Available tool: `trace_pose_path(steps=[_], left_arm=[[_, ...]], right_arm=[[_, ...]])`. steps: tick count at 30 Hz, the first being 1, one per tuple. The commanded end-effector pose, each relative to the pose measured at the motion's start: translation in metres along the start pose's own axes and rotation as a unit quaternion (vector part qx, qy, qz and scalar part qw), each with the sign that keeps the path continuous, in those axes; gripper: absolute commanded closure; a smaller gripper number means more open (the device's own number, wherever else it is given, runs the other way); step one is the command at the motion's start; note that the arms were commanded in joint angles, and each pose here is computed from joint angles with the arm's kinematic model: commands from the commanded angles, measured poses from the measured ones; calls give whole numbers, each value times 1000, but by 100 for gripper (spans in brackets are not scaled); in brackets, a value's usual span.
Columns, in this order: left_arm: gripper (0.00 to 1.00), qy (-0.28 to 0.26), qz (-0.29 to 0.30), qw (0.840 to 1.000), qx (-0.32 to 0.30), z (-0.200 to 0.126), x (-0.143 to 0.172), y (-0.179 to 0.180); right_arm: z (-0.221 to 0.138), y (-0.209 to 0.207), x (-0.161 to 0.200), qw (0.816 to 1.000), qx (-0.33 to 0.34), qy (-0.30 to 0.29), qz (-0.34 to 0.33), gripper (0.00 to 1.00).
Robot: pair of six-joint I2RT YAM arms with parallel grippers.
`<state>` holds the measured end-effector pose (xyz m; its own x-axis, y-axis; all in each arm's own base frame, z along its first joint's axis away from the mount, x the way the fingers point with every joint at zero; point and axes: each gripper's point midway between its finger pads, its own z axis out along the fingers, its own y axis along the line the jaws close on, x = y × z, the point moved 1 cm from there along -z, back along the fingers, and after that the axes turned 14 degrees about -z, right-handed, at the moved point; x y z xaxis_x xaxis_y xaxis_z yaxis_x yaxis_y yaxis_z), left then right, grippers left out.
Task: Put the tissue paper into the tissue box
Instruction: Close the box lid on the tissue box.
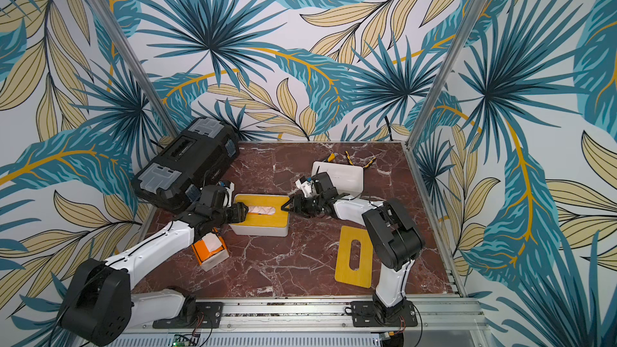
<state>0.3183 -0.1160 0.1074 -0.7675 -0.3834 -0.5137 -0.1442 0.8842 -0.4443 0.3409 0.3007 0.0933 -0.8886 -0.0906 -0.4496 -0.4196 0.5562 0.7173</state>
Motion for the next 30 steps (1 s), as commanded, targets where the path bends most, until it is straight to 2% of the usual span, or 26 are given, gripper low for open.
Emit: trace_pose_path(steps=[1, 12, 16, 20, 29, 30], left_arm=[[38, 41, 14, 993, 106, -1, 20, -38], [38, 39, 11, 992, 117, 0, 23, -39], [37, 38, 9, 992, 124, 1, 23, -41], [37, 34, 8, 992, 121, -1, 22, -40], [38, 31, 34, 988, 146, -7, 22, -48], [38, 34, 38, 988, 149, -7, 23, -49]], right_arm=[[23, -73, 62, 980, 186, 59, 34, 51], [20, -61, 54, 949, 301, 68, -64, 49], [26, -63, 56, 941, 319, 84, -74, 49], [30, -57, 53, 942, 314, 85, -82, 49], [-17, -22, 39, 936, 323, 71, -124, 48], [-22, -20, 39, 934, 325, 70, -129, 44]])
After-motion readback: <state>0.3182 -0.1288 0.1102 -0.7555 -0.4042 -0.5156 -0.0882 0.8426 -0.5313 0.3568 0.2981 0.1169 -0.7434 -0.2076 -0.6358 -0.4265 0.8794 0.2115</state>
